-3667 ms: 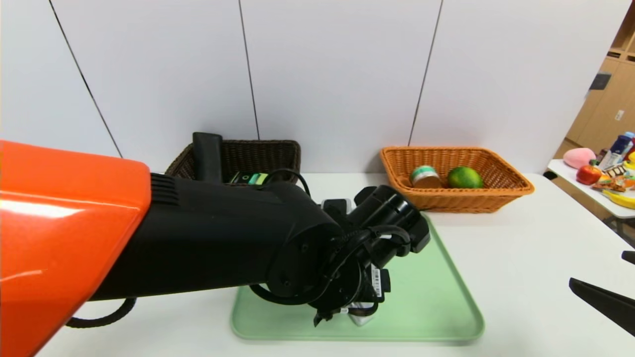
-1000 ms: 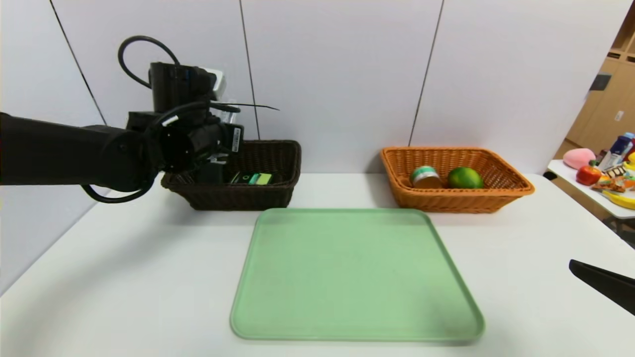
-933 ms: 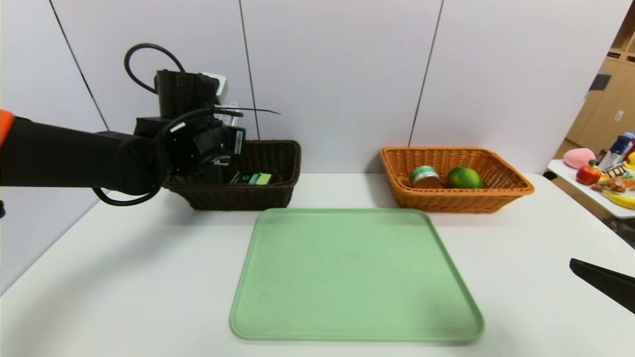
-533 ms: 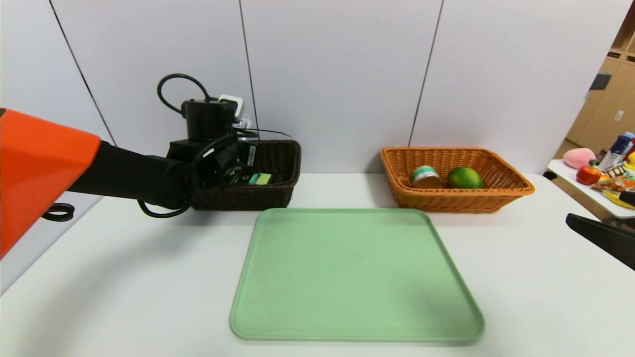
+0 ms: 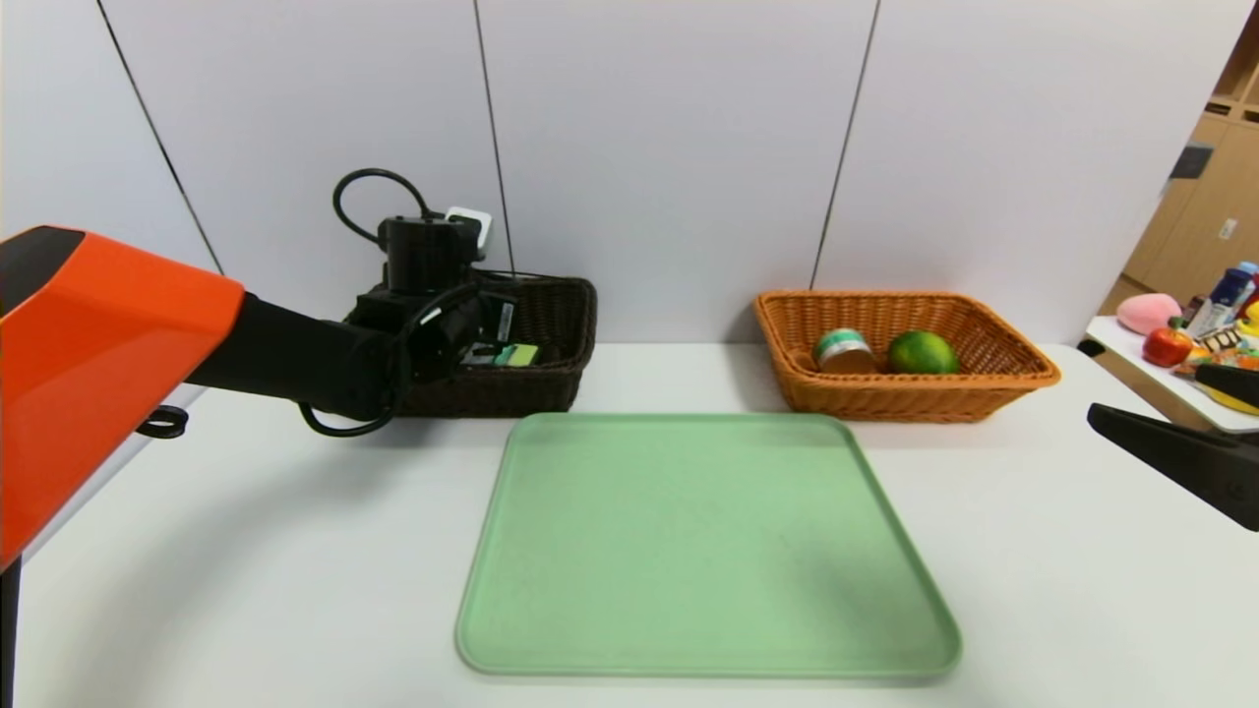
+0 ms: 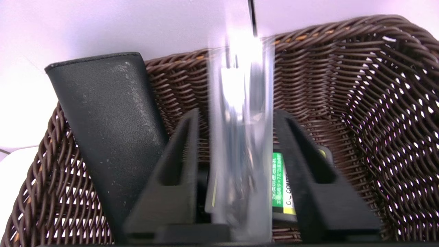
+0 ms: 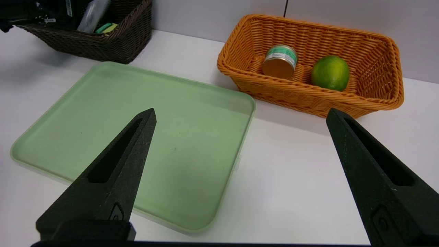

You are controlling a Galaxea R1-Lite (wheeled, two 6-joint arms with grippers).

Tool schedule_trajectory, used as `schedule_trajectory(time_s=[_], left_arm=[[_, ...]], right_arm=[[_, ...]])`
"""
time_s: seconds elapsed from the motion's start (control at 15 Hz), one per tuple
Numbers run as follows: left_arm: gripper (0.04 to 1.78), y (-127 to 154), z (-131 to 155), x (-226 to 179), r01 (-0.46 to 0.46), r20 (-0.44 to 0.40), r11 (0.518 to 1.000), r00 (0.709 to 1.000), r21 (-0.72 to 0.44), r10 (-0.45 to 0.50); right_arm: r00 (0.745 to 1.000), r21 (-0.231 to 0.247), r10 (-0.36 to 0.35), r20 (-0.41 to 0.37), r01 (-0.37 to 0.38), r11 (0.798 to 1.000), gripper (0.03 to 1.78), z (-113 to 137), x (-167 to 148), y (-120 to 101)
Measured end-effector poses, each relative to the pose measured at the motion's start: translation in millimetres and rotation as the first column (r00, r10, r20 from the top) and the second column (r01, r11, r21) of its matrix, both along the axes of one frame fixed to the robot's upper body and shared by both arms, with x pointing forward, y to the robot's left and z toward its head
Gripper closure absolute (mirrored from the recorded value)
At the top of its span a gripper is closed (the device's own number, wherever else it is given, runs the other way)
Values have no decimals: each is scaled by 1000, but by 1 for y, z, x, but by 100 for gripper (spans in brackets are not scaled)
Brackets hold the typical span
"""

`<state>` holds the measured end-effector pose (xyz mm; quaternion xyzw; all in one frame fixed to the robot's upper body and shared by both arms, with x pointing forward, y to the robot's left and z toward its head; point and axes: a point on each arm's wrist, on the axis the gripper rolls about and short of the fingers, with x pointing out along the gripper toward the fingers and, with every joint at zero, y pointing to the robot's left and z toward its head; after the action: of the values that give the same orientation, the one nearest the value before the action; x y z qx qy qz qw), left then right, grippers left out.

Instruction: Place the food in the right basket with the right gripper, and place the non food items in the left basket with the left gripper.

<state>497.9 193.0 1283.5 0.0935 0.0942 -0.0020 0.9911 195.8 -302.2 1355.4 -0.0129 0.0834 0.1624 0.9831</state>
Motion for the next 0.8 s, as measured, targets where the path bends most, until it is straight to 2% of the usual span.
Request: schedule_trajectory(time_s=[0.2, 0.47, 0.8], left_arm=[[67, 1, 3, 2, 2, 37, 1000, 999, -10, -2], [44, 11, 9, 3, 1, 56, 1000, 998, -22, 0], [29, 33, 59, -18, 57, 165, 997, 985, -61, -46]], right_arm=[[1000, -1, 0, -3, 0, 1000, 10, 0, 1, 0], [1000, 0, 0, 4, 0, 1000, 10, 3, 2, 1], [1000, -2, -1, 24, 1, 1000, 10, 9, 6, 2]])
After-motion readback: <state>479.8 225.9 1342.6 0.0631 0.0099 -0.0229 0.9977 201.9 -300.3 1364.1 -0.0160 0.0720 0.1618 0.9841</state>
